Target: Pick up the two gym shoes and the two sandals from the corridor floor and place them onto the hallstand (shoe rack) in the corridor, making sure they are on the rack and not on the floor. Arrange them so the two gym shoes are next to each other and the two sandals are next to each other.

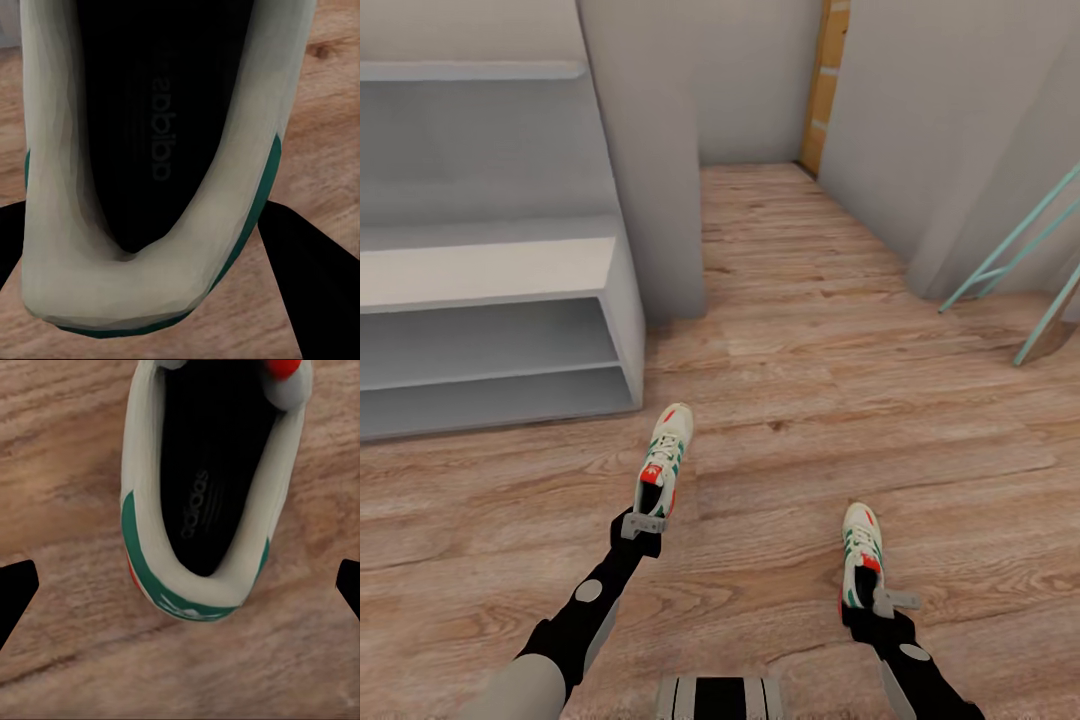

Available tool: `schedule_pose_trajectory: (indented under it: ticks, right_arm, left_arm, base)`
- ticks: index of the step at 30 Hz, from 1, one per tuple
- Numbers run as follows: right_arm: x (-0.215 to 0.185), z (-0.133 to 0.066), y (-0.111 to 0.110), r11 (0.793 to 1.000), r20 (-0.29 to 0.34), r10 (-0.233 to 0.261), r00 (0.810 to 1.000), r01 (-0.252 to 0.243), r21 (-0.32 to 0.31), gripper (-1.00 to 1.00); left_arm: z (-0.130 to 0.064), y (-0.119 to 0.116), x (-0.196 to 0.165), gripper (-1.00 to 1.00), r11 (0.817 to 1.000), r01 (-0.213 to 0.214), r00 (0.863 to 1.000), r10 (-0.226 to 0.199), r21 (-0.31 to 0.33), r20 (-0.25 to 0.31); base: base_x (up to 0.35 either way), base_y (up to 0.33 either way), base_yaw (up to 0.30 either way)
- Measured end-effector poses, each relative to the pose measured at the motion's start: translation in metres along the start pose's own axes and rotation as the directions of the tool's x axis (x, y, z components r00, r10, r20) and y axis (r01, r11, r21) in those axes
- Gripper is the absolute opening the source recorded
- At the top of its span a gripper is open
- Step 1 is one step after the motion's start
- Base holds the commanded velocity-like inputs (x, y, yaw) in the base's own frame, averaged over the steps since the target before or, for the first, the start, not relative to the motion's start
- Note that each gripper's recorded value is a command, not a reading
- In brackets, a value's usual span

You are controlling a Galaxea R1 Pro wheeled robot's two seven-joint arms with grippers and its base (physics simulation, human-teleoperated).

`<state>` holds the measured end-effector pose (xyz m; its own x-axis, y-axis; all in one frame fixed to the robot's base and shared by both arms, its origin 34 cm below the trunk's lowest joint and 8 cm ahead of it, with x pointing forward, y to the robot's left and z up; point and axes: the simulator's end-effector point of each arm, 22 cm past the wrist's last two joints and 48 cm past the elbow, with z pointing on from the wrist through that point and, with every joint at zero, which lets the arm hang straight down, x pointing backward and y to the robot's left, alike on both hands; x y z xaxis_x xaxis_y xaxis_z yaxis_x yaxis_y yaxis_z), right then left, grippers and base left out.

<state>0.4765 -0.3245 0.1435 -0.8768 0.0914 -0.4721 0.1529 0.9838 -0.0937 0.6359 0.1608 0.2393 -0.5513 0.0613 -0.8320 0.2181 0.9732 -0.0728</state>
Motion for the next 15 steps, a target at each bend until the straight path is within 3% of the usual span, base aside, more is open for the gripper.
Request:
schedule_pose_trajectory:
  ticks: [15]
  right_arm:
    - [0.037,0.015,-0.002,1.000,-0.052,-0.013,0.999,0.013,0.008,1.00]
  left_arm:
    - [0.006,-0.002,0.053,-1.00,1.000,0.019,0.996,-0.019,0.004,-0.082]
  base:
    - [0.000,0.000,0.000]
